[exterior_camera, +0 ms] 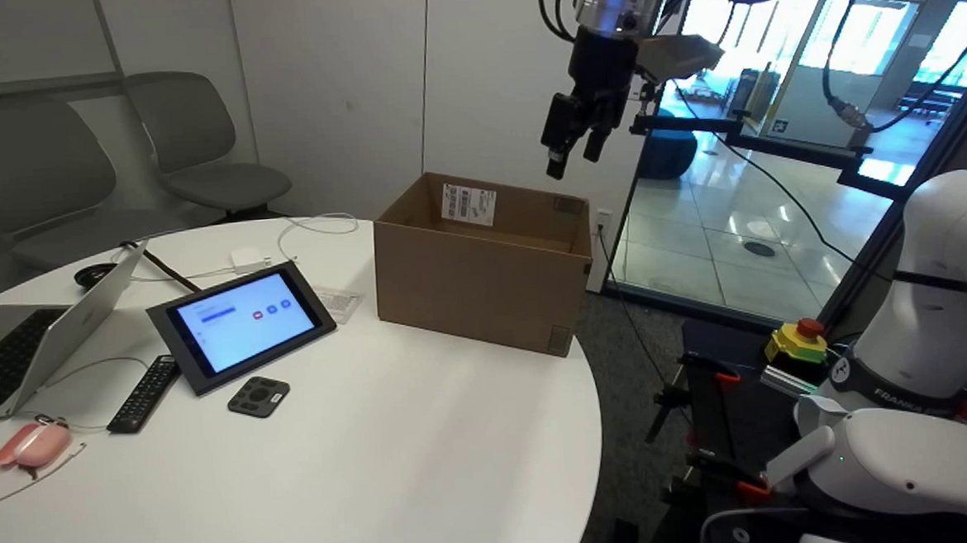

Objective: Pick up the marker, put it on the towel , fold the towel together with the marker and put it in the box

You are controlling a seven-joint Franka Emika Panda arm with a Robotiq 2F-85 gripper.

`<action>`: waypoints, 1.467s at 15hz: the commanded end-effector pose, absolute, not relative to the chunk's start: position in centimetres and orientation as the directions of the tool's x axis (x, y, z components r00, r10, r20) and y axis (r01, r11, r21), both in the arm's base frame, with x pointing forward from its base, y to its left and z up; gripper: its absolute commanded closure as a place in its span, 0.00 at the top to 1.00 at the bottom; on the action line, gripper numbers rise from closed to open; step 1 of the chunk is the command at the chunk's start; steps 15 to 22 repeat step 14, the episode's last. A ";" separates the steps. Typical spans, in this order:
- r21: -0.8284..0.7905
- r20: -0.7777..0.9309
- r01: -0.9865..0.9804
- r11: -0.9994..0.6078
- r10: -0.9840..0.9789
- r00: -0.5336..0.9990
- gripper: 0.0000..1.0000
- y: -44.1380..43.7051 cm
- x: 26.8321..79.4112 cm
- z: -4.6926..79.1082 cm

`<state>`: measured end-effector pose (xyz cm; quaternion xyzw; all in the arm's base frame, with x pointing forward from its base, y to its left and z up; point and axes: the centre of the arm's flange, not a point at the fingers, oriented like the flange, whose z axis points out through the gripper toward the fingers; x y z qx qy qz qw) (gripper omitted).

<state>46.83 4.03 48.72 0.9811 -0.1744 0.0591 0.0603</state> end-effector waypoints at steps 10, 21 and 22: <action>0.069 0.039 -0.265 -0.962 -0.263 0.964 1.00 3.4 40.7 54.0; 0.069 0.036 -0.264 -0.962 -0.262 0.964 1.00 3.3 40.5 53.8; 0.069 0.036 -0.264 -0.962 -0.262 0.964 1.00 3.3 40.5 53.8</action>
